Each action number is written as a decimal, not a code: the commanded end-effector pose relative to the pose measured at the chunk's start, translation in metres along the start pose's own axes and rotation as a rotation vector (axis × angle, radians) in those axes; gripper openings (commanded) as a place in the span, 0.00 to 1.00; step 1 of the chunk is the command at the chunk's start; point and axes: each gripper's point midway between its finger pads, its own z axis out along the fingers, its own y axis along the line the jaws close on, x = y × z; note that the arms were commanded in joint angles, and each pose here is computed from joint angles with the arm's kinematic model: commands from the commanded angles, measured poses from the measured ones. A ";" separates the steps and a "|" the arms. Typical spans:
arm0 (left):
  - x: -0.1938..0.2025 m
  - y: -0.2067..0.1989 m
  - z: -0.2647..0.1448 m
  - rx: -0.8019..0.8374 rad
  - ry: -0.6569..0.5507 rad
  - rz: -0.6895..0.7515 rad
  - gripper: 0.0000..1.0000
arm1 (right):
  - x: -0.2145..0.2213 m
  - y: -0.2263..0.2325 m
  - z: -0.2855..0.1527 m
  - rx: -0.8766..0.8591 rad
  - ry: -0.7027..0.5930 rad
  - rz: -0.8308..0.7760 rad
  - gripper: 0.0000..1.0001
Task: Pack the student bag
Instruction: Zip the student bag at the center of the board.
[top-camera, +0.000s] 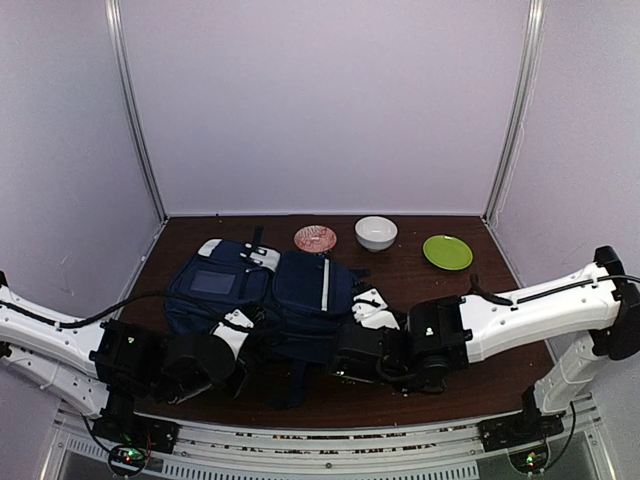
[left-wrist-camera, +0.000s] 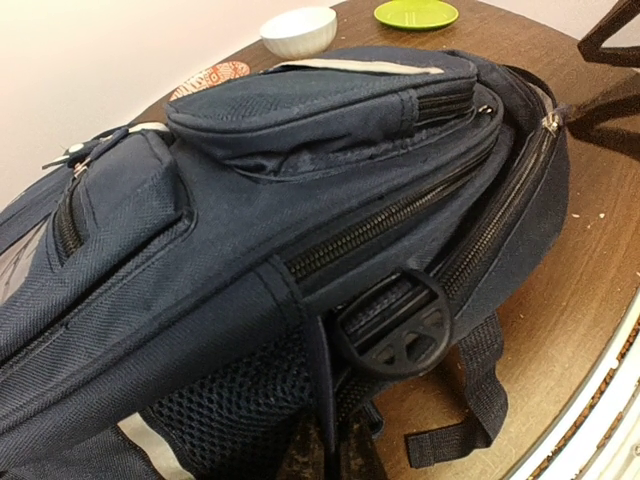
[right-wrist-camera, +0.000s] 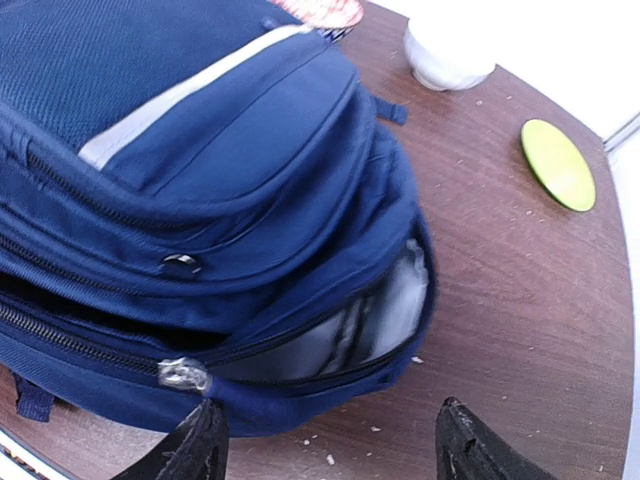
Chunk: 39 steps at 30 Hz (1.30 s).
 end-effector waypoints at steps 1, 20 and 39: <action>-0.020 0.010 -0.006 -0.032 -0.082 -0.084 0.00 | -0.029 -0.038 -0.021 0.090 -0.103 0.054 0.70; -0.009 0.012 -0.002 -0.047 -0.064 -0.059 0.00 | -0.031 0.033 -0.036 -0.722 -0.084 0.247 0.46; -0.001 0.018 -0.001 -0.075 -0.045 -0.052 0.00 | -0.006 0.024 -0.011 -0.881 -0.044 0.444 0.50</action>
